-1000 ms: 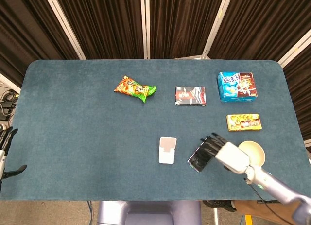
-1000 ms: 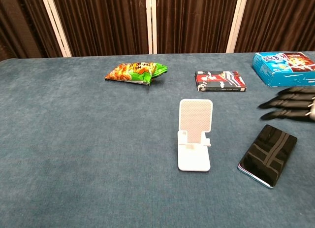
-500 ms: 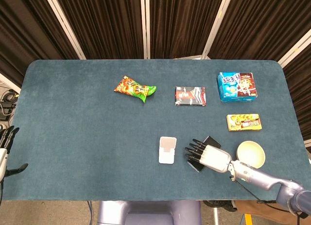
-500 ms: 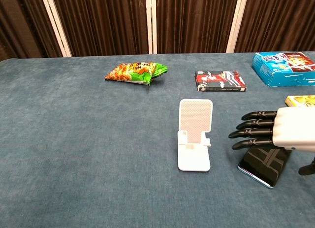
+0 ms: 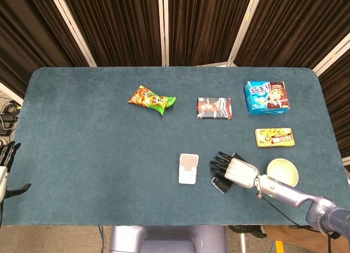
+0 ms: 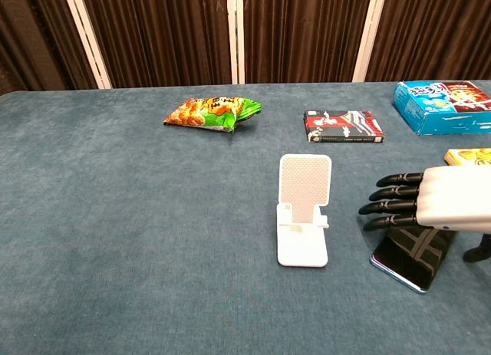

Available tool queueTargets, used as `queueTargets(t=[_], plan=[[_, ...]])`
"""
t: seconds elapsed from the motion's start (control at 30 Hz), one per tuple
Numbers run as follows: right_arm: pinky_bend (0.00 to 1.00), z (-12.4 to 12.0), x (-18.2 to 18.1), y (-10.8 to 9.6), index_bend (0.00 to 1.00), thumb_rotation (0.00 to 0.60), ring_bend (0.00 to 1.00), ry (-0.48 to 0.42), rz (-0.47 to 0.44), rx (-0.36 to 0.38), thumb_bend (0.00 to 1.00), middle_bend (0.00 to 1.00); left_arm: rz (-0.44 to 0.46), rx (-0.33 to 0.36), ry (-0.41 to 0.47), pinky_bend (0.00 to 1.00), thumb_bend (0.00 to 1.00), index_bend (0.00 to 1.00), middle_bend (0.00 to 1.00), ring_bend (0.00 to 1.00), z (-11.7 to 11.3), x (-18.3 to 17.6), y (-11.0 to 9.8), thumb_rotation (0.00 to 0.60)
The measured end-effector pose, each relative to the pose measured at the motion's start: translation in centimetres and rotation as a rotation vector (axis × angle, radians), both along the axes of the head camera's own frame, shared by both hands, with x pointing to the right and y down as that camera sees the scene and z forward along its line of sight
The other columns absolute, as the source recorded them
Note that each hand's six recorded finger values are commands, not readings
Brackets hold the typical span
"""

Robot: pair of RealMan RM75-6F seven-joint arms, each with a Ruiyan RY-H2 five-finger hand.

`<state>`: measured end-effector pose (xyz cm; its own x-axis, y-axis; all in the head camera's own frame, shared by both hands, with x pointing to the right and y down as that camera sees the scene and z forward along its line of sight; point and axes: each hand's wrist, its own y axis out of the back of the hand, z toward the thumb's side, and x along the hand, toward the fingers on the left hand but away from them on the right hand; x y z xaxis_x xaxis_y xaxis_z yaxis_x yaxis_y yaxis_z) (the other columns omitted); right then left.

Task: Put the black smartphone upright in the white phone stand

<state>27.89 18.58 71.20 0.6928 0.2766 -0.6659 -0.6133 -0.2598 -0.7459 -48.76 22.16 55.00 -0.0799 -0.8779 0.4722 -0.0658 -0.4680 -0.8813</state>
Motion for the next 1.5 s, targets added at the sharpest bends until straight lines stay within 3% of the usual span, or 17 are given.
queueTargets(t=[0.13, 0.2, 0.33, 0.47, 1.1, 1.2, 1.5], plan=[[0.06, 0.3, -0.1, 0.2, 0.22, 0.6, 0.13, 0.001, -0.002, -0.007, 0.05, 0.22, -0.005, -0.001, -0.001, 0.0, 0.0, 0.0, 0.0, 0.0, 0.1, 0.0, 0.0, 0.6], [0.1, 0.3, -0.2, 0.4, 0.32, 0.6, 0.22, -0.006, -0.007, -0.008, 0.14, 0.32, -0.011, -0.001, -0.003, 0.0, 0.0, 0.0, 0.0, 0.0, 0.1, -0.1, -0.1, 0.6], [0.28, 0.3, -0.3, 0.6, 0.46, 0.6, 0.42, -0.026, -0.02, -0.002, 0.38, 0.52, -0.013, -0.004, -0.003, 0.0, 0.0, 0.0, 0.0, 0.0, 0.2, -0.2, -0.2, 0.6], [0.32, 0.0, -0.4, 0.5, 0.55, 0.6, 0.48, -0.057, -0.026, 0.02, 0.46, 0.58, -0.011, -0.008, -0.003, 0.0, 0.0, 0.0, 0.0, 0.0, 0.3, -0.1, -0.2, 0.6], [0.36, -3.8, 2.3, -1.7, 0.56, 0.6, 0.48, -0.146, -0.075, 0.285, 0.49, 0.57, -0.002, -0.01, 0.011, 0.0, 0.0, 0.0, 0.0, 0.0, 0.2, 0.2, 0.0, 0.6], [0.38, -4.9, 2.5, -2.4, 0.56, 0.6, 0.48, -0.155, -0.087, 0.357, 0.49, 0.57, -0.004, -0.007, 0.016, 0.0, 0.0, 0.0, 0.0, 0.0, 0.0, 0.1, 0.0, 0.6], [0.35, -9.3, 2.2, -4.2, 0.55, 0.6, 0.48, -0.197, -0.135, 0.669, 0.49, 0.56, -0.005, -0.003, 0.028, 0.0, 0.0, 0.0, 0.0, 0.0, -0.3, 0.1, 0.0, 0.6]])
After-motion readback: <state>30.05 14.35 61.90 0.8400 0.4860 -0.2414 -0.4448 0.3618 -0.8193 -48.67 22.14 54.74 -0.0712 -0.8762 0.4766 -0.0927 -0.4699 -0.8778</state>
